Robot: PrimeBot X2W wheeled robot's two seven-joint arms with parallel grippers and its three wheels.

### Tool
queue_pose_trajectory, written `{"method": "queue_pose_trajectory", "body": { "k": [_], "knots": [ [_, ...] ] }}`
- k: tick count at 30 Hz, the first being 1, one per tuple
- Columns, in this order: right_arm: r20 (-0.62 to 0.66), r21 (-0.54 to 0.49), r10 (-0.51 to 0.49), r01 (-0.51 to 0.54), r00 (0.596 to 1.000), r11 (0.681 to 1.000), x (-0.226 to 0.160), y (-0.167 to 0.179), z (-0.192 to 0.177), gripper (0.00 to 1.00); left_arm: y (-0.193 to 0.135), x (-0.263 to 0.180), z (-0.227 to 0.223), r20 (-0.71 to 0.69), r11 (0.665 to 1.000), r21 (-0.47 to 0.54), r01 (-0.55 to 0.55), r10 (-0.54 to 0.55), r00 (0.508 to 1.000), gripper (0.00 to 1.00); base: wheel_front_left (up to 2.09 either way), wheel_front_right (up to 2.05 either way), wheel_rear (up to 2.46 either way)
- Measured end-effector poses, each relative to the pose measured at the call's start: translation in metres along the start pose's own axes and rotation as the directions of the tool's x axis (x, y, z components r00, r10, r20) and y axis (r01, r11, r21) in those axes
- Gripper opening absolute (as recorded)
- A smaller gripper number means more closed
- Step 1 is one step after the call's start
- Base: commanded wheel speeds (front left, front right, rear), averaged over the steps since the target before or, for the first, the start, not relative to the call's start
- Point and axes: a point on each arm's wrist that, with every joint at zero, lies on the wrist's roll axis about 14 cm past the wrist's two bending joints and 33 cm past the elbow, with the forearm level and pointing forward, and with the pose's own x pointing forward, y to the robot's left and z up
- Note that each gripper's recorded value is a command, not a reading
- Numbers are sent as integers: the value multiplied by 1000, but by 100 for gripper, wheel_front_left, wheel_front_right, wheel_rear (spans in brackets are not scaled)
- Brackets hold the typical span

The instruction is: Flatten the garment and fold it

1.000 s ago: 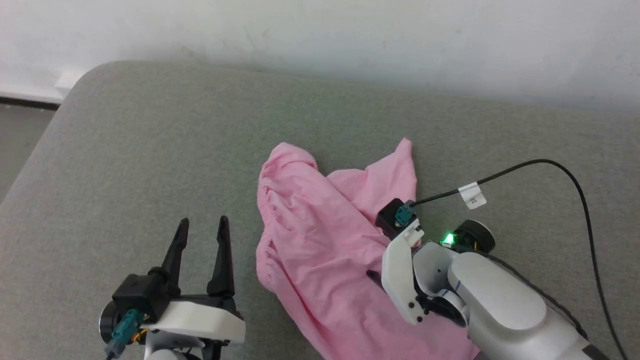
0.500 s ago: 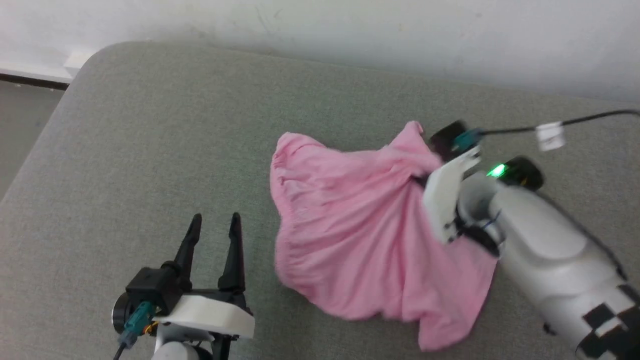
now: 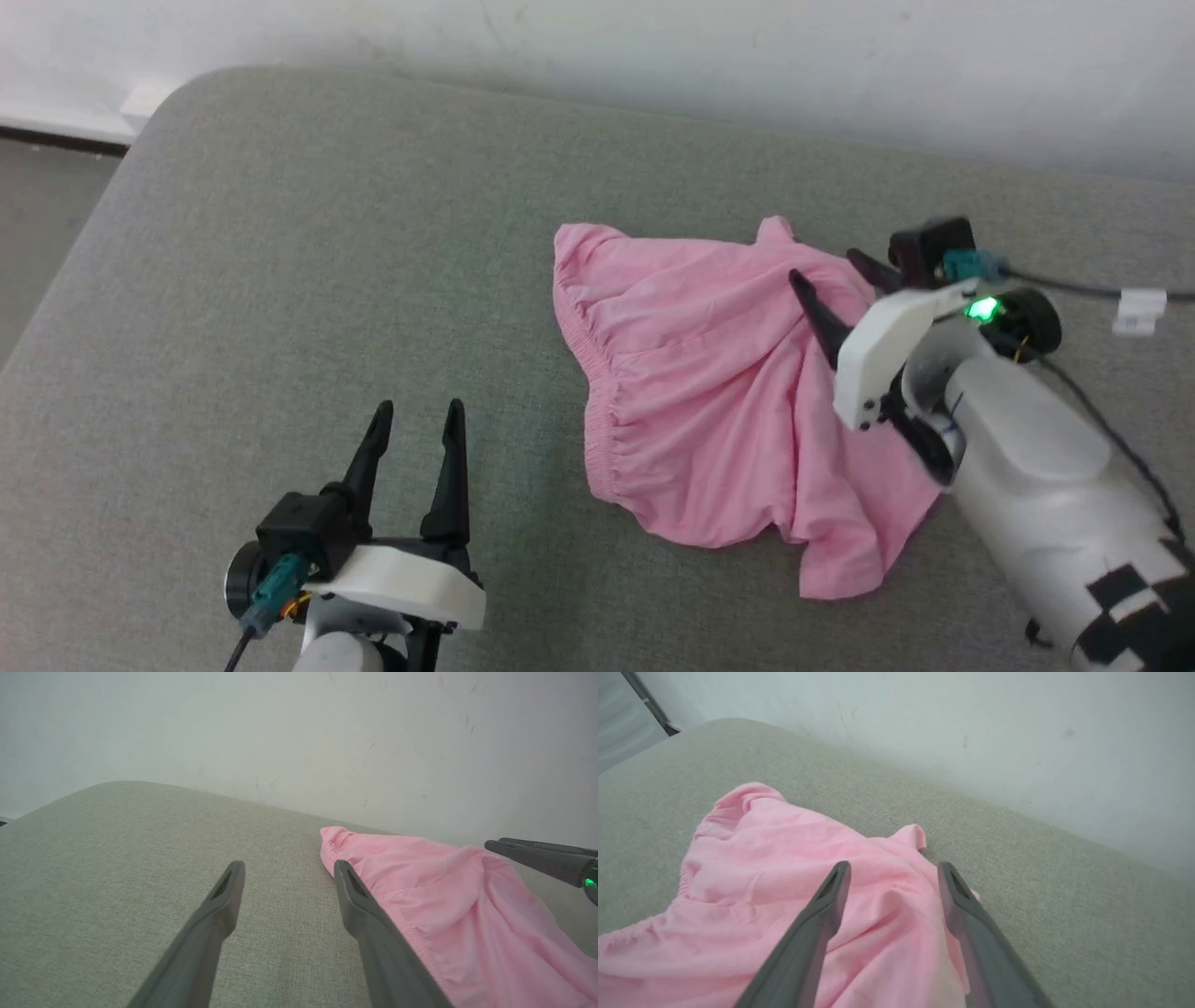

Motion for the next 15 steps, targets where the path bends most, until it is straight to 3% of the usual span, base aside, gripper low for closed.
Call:
{"method": "queue_pose_trajectory", "body": {
  "k": [3, 7, 15],
  "knots": [
    [83, 17, 2, -3, 997, 1000, -12, 7, 4, 100, 0, -2, 4, 13, 1000, 2, 3, -3, 1000, 100, 0, 0, 0],
    [77, 34, -30, 27, 997, 999, -39, 1, -15, 100, -2, -6, 8, 27, 1000, -1, 15, -15, 1000, 100, 0, 0, 0],
    [-212, 54, -139, 154, 967, 987, -101, -45, -84, 100, -23, -7, 8, 32, 997, -16, 80, -80, 996, 100, 0, 0, 0]
  ]
}}
